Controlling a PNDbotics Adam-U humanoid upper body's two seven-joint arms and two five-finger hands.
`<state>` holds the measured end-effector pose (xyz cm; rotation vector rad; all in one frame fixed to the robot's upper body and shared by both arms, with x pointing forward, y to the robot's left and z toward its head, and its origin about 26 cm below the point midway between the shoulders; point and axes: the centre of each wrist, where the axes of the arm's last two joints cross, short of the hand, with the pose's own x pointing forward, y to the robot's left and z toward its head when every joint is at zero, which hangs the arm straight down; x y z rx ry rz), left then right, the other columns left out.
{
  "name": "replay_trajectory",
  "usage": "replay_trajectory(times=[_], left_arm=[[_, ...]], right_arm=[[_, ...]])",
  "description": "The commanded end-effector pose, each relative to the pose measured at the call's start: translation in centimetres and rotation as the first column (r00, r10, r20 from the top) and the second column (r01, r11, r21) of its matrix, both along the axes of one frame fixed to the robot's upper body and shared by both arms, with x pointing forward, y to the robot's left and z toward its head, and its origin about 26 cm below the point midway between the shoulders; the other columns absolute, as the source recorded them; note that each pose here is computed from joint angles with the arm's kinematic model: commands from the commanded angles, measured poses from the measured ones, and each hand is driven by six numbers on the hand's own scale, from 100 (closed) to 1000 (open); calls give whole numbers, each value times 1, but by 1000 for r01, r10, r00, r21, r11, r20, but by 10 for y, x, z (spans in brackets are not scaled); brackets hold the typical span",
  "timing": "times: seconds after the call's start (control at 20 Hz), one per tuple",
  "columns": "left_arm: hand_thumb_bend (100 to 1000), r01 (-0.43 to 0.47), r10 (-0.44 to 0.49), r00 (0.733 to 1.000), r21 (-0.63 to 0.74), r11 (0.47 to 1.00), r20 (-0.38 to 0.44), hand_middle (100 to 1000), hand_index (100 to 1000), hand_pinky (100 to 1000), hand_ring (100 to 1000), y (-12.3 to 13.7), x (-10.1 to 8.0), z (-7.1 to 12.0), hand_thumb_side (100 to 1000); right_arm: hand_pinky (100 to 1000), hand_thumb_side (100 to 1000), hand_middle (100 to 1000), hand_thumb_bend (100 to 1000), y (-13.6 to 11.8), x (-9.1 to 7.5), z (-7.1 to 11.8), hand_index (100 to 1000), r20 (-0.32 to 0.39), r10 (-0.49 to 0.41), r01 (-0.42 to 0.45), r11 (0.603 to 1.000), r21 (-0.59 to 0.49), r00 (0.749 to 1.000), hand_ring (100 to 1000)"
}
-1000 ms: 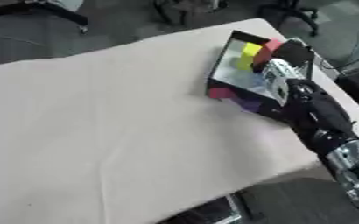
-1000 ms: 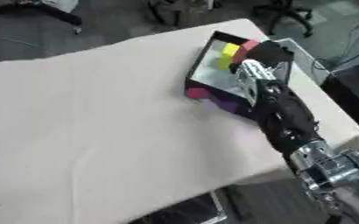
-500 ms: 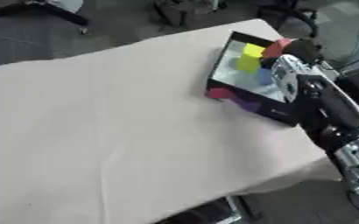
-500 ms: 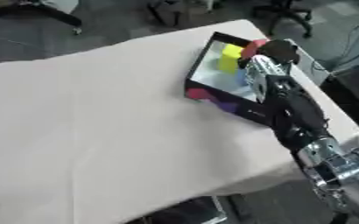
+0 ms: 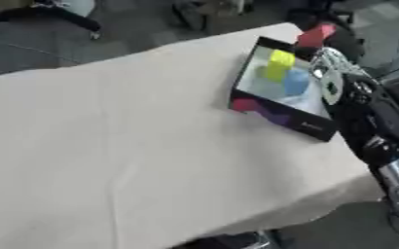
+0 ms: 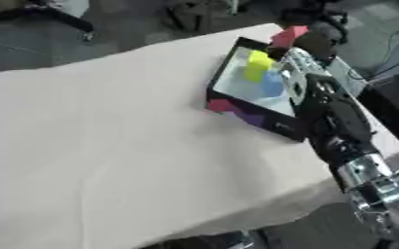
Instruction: Pick up the objects with one hand, pass them to the other hand, and then place them into the box on the other side of the table.
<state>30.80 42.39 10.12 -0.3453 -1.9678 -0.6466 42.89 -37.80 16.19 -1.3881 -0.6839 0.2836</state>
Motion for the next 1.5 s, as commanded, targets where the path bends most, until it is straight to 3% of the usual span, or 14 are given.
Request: replay_trajectory(times=[0.05, 0.2, 0.25, 0.4, 0.55, 0.75, 1.05, 1.1, 1.15, 1.2, 1.3, 1.35, 1.5], left_arm=[[100, 1, -2, 1000, 24, 1000, 27, 619, 752, 788, 659, 2, 0, 12, 836], [100, 2, -3, 1000, 22, 1000, 25, 619, 752, 788, 659, 1, 0, 13, 836], [100, 3, -4, 1000, 22, 1000, 24, 620, 753, 789, 660, 0, 0, 13, 844], [100, 30, -30, 1000, 9, 1000, 5, 620, 753, 789, 661, -12, 4, 9, 848], [100, 40, -40, 999, 6, 999, -12, 621, 754, 790, 662, -17, 5, 6, 856], [100, 42, -42, 999, 7, 999, -27, 622, 754, 790, 662, -19, 4, 3, 859], [109, 43, -43, 998, 4, 999, -42, 622, 754, 790, 662, -22, 3, 1, 867], [111, 42, -42, 998, 2, 999, -45, 622, 753, 790, 662, -21, 3, 0, 868], [112, 41, -41, 998, 1, 999, -47, 623, 754, 791, 663, -22, 3, 0, 870], [113, 43, -43, 998, 0, 999, -49, 623, 754, 791, 663, -22, 3, 0, 871], [111, 47, -47, 998, 3, 999, -52, 623, 754, 791, 663, -23, 3, 0, 870], [112, 48, -48, 997, 4, 999, -53, 623, 754, 791, 663, -24, 3, 0, 871], [112, 45, -45, 997, 4, 999, -56, 623, 754, 791, 663, -23, 3, -1, 872]], right_arm=[[777, 779, 951, 443, 0, -1, 28, 1000, 33, 47, -48, 999, 11, 998, 923], [777, 779, 951, 443, 0, -2, 30, 1000, 32, 61, -62, 998, 30, 998, 923], [633, 1000, 928, 298, 0, -2, 30, 1000, 34, 63, -64, 997, 34, 997, 898], [605, 1000, 919, 266, 12, 7, 35, 1000, 52, 91, -98, 985, 144, 994, 889], [618, 1000, 922, 103, 11, 14, 31, 1000, 20, 105, -107, 961, 255, 994, 891], [654, 1000, 930, 100, -2, 15, 23, 1000, -30, 99, -83, 940, 331, 995, 901], [702, 1000, 926, 100, -6, 16, 14, 1000, -43, 99, -76, 928, 365, 994, 904], [728, 1000, 926, 192, -5, 16, 13, 1000, -44, 104, -81, 926, 368, 994, 910], [836, 800, 953, 299, -2, 16, 11, 1000, -49, 117, -90, 924, 373, 992, 936], [896, 637, 971, 307, 1, 16, 8, 1000, -63, 134, -100, 919, 380, 989, 955], [1000, 224, 1000, 274, 4, 15, -3, 1000, -115, 159, -104, 917, 384, 980, 991], [1000, 100, 1000, 258, 5, 15, -8, 1000, -145, 166, -101, 921, 376, 975, 995], [1000, 100, 1000, 258, 6, 16, -14, 1000, -200, 178, -99, 931, 351, 964, 996]])
